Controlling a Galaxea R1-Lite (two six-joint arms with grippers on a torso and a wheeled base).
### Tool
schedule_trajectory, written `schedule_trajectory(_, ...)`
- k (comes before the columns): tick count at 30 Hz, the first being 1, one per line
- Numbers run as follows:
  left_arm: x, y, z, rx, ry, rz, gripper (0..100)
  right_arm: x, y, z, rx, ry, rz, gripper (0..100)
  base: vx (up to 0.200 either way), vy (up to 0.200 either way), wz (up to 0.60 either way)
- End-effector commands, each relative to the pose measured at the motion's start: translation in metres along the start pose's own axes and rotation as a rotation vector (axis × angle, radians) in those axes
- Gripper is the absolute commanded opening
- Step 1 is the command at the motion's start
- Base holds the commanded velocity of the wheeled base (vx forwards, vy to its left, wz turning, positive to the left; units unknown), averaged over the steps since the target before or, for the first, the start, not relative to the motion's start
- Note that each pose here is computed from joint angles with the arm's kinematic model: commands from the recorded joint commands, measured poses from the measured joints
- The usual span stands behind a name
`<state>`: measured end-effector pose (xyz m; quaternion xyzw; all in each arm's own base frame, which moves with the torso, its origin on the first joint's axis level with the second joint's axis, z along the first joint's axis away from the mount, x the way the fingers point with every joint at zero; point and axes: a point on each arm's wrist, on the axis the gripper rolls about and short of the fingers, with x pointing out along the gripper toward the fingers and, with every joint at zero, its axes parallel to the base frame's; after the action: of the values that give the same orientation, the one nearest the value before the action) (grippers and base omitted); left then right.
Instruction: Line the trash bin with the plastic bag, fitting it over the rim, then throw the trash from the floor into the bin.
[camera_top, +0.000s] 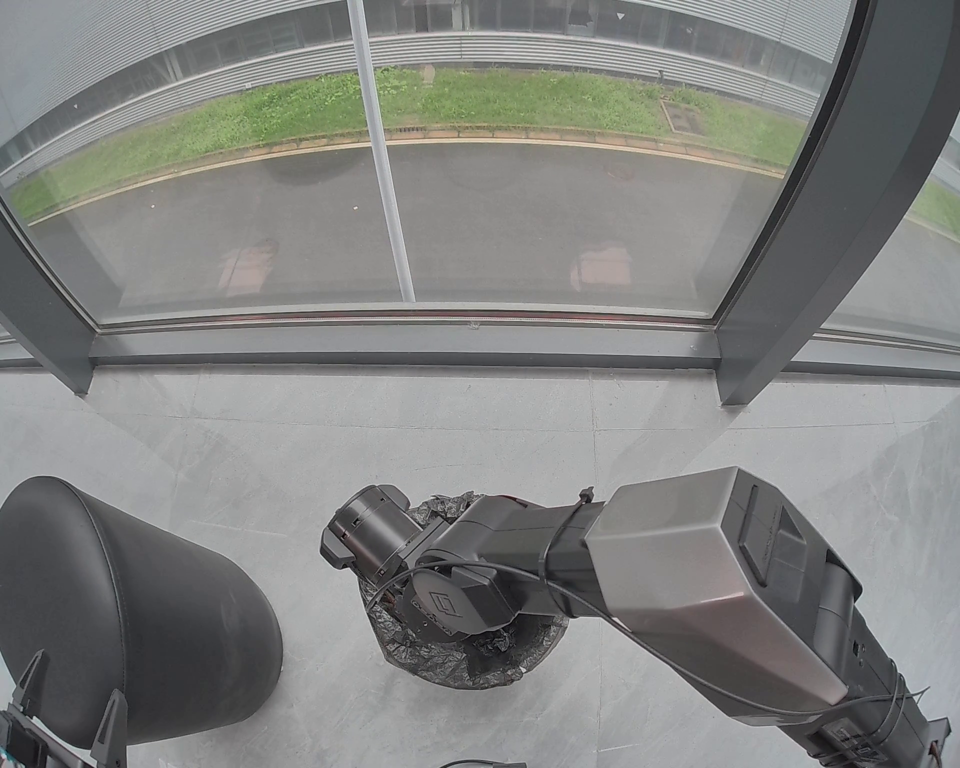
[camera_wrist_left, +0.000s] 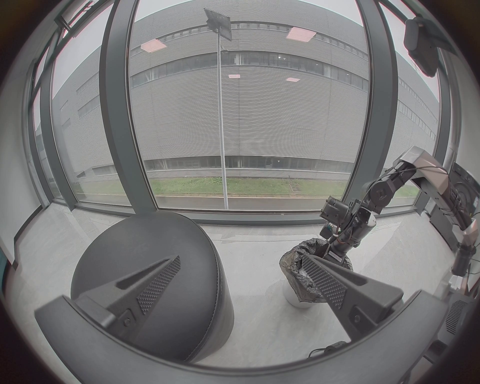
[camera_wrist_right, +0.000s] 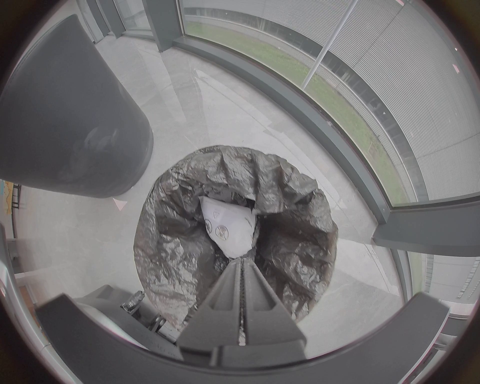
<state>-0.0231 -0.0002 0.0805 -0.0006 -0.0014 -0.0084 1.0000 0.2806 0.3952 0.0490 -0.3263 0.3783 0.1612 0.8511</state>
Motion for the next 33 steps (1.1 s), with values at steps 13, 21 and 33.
schedule_trajectory(13,0.000,0.000,-0.005,-0.011,0.000,-0.002,100,0.040,0.024,0.001,-0.116,-0.125,-0.011,0,0.000,0.000,0.00)
schedule_trajectory(21,0.000,0.000,-0.005,-0.011,0.000,-0.002,100,0.057,0.015,-0.004,-0.121,-0.091,-0.030,0,0.000,0.000,0.00)
schedule_trajectory(33,0.000,0.000,-0.005,-0.011,0.000,-0.002,100,0.083,0.007,-0.012,-0.090,-0.064,-0.048,0,0.000,0.000,0.00)
